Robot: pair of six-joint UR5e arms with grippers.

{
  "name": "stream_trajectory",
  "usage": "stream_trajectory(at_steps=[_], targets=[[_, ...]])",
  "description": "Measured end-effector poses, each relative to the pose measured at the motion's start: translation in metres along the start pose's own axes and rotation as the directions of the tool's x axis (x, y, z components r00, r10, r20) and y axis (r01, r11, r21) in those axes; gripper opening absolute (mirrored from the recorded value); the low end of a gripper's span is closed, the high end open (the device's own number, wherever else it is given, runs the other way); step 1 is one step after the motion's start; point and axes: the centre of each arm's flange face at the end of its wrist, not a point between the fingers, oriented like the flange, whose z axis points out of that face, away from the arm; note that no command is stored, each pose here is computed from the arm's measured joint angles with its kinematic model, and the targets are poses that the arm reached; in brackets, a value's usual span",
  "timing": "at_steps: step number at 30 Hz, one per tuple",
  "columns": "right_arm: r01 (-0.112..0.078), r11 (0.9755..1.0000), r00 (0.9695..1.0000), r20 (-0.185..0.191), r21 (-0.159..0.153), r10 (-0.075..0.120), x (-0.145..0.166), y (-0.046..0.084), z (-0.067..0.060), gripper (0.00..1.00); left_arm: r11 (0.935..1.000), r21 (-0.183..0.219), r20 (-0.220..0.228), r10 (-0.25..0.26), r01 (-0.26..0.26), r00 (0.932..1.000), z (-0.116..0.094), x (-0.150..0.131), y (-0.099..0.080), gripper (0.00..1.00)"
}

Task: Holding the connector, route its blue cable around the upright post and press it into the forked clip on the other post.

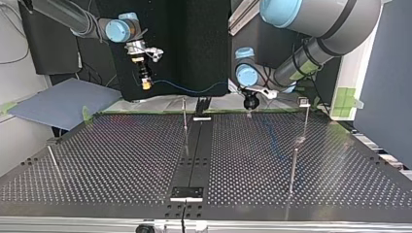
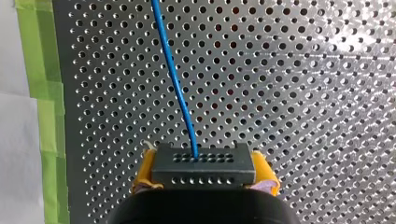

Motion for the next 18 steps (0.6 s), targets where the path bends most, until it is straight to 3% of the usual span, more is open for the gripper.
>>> stream_trajectory(at_steps=[10,18], targets=[[0.000,1.0000,1.0000,0.001,-0.002,0.000,0.000,0.000,0.000,0.00,0.9978,0.061,-0.032,0.027,-0.025,0.9991,-0.008,0.006,-0.007,1.00],[0.000,1.0000,1.0000,0.001,-0.005,0.000,0.000,0.001,0.000,0.00,0.9934,0.101,-0.064,0.060,-0.053,0.9961,-0.013,0.022,-0.031,1.00]])
